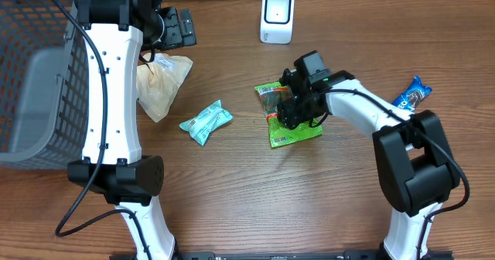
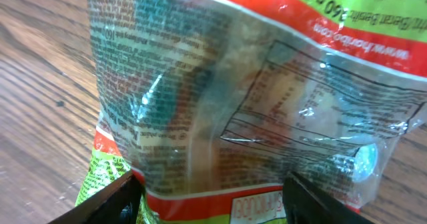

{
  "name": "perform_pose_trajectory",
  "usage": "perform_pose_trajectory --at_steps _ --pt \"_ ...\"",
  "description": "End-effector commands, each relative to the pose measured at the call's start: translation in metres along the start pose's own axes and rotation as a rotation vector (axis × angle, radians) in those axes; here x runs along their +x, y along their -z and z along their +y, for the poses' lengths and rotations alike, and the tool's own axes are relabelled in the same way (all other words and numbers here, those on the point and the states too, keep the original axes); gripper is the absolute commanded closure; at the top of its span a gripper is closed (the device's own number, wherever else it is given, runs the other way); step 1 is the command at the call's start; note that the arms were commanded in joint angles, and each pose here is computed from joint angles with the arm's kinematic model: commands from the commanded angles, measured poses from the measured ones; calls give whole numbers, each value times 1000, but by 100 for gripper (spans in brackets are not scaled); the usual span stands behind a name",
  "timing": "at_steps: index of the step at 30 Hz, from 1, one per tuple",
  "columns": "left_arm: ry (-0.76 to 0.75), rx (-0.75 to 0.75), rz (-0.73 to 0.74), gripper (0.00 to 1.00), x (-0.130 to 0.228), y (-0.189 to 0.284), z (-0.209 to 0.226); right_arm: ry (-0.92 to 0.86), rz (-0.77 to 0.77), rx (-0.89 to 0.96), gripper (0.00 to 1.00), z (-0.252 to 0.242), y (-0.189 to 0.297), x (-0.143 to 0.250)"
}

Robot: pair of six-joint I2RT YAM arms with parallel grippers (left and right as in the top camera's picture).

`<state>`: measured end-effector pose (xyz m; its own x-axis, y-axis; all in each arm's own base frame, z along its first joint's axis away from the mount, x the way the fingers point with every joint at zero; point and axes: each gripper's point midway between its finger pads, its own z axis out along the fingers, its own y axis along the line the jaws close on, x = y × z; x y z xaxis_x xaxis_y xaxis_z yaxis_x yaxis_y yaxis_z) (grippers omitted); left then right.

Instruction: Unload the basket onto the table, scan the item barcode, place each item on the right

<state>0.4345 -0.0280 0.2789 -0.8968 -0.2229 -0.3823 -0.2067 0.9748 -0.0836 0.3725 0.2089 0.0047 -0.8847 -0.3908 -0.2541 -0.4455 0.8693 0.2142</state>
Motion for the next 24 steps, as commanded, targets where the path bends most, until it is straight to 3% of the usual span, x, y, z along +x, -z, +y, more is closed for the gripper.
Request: perform_pose_trajectory --at_steps 1,6,12,18,20,24 --pt "-5 5 -9 0 1 5 0 -1 170 206 26 -15 -31 53" --pt "-5 5 -9 0 1 5 0 11 159 354 16 -5 -31 56" --pt "-5 5 -9 0 1 5 0 -23 137 380 21 2 -32 55" --pt "-5 5 -9 0 1 5 0 -67 147 316 51 1 -33 55" --pt "-5 5 -9 0 1 5 0 -80 148 290 66 1 -34 55" --pt "-5 5 -9 0 1 5 0 -89 159 233 82 3 -34 55"
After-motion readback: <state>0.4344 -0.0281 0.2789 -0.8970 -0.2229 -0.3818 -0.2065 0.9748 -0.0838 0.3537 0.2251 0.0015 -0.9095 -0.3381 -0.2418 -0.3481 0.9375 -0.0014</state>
